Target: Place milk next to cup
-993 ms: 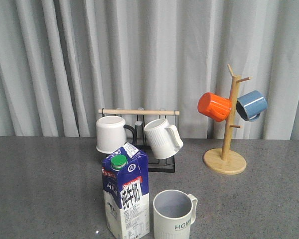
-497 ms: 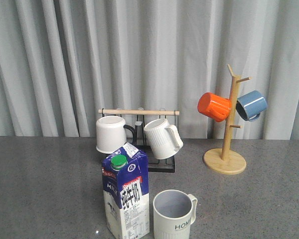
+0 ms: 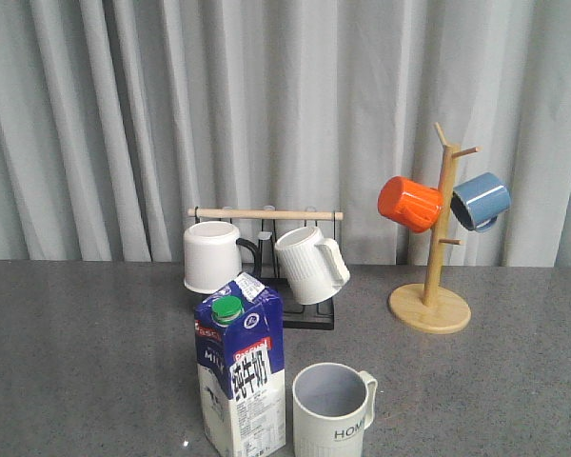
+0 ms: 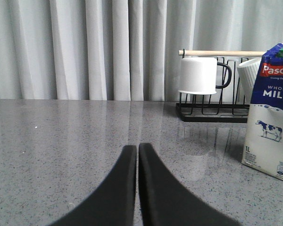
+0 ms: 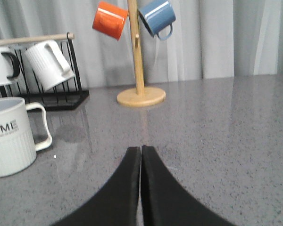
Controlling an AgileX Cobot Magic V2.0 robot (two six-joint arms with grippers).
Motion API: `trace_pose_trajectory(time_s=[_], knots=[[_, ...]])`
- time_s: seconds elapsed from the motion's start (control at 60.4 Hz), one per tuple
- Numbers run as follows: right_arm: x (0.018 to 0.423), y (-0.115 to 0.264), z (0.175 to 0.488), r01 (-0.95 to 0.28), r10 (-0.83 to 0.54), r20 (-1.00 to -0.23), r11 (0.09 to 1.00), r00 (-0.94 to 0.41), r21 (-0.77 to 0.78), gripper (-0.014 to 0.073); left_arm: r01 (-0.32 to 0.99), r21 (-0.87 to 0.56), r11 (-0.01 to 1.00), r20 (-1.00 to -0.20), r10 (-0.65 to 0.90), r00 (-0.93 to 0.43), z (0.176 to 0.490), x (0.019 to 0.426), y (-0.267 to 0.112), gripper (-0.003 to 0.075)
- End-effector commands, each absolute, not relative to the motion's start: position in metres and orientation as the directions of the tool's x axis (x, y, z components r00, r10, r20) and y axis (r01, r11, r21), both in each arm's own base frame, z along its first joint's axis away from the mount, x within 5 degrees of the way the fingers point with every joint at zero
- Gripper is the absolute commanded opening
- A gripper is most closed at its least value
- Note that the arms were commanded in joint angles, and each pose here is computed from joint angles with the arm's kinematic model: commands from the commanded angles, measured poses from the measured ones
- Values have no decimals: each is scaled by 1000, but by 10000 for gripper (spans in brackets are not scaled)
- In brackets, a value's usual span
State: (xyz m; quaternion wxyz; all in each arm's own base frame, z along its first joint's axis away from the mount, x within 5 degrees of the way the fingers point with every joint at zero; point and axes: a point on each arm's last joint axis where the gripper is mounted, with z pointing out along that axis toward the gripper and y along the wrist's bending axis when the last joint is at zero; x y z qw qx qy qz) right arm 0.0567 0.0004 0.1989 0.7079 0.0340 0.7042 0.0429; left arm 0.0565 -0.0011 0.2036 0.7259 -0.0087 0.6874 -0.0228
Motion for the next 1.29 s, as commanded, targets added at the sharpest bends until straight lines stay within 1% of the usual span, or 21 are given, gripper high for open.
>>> trace_pose_trajectory(time_s=[0.0,0.149,1.274], knots=[[56,1,205,-30,117,-988,993,97,115,-5,21,-56,998,-993,-58,107,204,57,-1,-8],[56,2,207,-38,113,-986,993,122,109,-5,21,-56,998,-993,-58,105,203,57,-1,-8],[56,2,207,-38,119,-986,993,119,115,-5,21,-56,998,-993,-58,104,203,57,-1,-7]])
